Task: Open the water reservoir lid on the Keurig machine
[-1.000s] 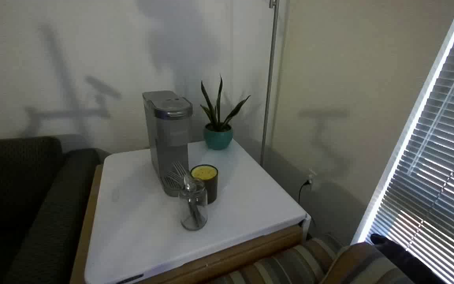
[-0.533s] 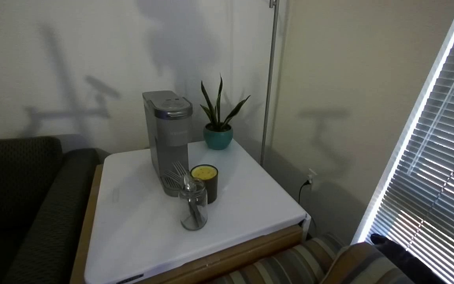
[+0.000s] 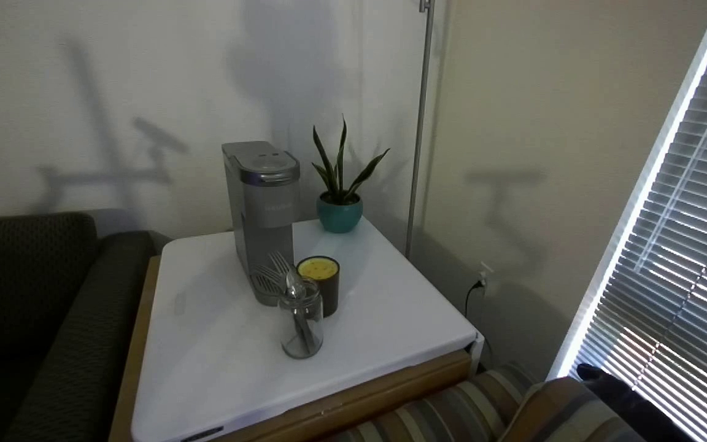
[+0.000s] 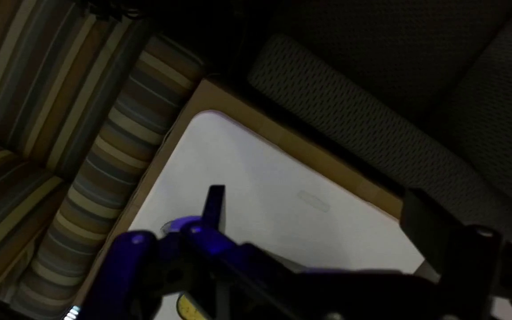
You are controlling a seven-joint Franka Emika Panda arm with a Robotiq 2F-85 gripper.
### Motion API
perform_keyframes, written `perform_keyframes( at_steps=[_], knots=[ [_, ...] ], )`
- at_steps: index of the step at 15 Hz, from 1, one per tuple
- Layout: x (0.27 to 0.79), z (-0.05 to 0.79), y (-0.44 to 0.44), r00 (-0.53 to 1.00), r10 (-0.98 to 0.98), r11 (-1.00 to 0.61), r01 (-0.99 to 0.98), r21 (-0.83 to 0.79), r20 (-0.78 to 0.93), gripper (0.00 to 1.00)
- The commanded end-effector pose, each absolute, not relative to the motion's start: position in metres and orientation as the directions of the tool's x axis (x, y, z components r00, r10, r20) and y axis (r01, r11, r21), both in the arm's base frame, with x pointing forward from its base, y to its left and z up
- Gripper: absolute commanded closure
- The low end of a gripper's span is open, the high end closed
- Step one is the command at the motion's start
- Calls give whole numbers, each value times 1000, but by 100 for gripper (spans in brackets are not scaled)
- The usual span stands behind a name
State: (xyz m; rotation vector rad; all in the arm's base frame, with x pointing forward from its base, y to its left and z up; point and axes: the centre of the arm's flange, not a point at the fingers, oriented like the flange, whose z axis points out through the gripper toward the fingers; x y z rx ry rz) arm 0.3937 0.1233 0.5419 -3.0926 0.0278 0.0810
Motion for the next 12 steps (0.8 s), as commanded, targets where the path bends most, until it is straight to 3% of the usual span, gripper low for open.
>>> perform_keyframes(
  at_steps=[1,12],
  knots=[
    [421,520,90,997,-60,-997,-62,-50,-50,0],
    [430,510,74,994,-96,-991,-101,-84,-61,0]
  ],
)
